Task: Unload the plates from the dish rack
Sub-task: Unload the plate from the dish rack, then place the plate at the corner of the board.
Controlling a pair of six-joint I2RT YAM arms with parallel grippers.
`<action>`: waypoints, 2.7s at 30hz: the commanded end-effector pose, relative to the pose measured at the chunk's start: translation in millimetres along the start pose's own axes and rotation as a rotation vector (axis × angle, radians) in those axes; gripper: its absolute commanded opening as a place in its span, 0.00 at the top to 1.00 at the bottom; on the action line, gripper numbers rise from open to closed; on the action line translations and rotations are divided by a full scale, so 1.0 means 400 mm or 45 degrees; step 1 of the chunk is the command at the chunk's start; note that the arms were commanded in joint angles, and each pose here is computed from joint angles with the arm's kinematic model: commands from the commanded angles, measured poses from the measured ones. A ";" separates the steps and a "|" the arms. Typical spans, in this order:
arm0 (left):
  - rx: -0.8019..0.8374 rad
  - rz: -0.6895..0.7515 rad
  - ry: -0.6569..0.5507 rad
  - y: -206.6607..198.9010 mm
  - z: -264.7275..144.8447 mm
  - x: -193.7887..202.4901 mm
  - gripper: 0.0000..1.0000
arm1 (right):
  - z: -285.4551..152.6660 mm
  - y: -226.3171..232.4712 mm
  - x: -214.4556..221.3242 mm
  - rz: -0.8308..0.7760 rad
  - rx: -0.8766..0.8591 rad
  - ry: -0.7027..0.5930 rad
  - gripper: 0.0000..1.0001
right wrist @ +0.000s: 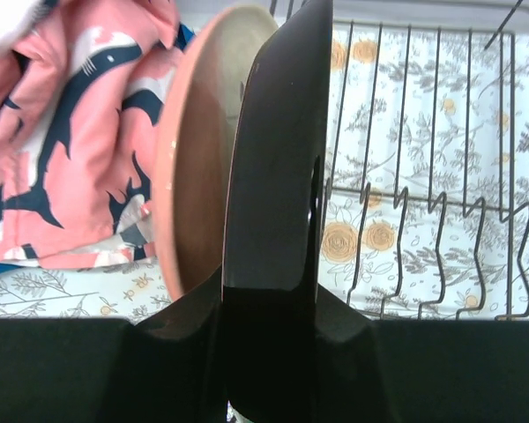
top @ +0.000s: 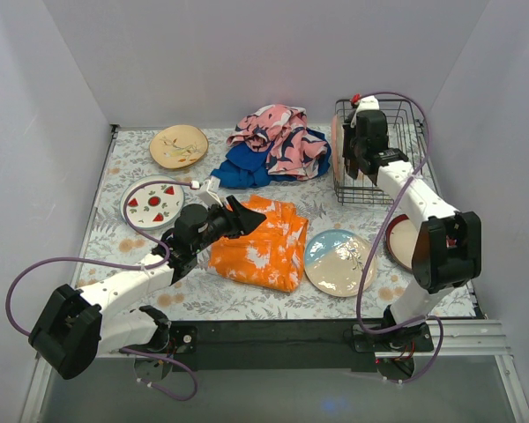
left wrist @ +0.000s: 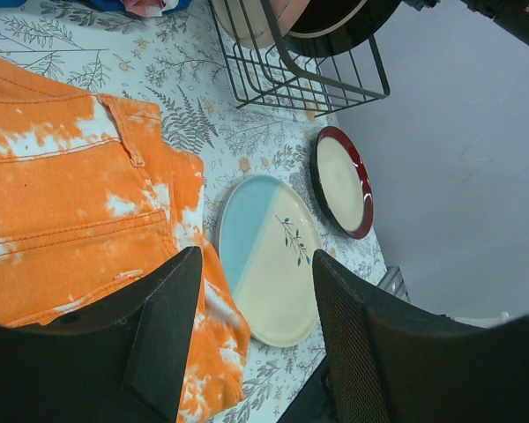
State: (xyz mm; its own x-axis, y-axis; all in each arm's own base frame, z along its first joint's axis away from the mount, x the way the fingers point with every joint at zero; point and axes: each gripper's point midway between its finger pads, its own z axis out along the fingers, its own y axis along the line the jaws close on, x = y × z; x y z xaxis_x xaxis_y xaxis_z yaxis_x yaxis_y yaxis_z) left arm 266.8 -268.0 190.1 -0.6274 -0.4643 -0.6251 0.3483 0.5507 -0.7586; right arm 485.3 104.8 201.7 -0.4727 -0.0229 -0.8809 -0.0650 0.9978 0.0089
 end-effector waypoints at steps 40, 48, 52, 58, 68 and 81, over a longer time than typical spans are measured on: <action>0.000 0.025 -0.058 -0.013 -0.017 -0.024 0.48 | -0.500 -0.162 -0.264 -0.134 0.392 -0.346 0.99; 0.017 0.015 -0.060 -0.024 -0.021 -0.028 0.49 | -0.552 -0.223 -0.072 -0.106 0.511 -0.090 0.99; 0.027 0.011 -0.052 -0.027 -0.023 -0.025 0.48 | -0.556 -0.255 0.013 -0.108 0.613 0.038 0.99; 0.022 0.009 -0.048 -0.024 -0.019 -0.022 0.48 | -0.536 -0.293 0.135 -0.200 0.759 0.267 0.99; 0.029 0.005 -0.043 -0.026 -0.020 -0.020 0.48 | -0.452 -0.300 0.283 -0.346 0.820 0.530 0.99; 0.057 0.000 -0.065 -0.042 -0.034 -0.029 0.48 | -0.393 -0.339 0.437 -0.388 0.829 0.724 0.99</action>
State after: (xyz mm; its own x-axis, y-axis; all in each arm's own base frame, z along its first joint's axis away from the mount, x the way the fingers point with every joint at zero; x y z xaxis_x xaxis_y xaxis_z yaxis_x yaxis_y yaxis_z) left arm 263.0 -263.1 208.9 -0.5959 -0.4992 -0.6290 0.3658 0.5286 -0.7660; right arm 263.4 -30.4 111.4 -0.9104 -0.1363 -0.3907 0.1169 0.8210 -0.5588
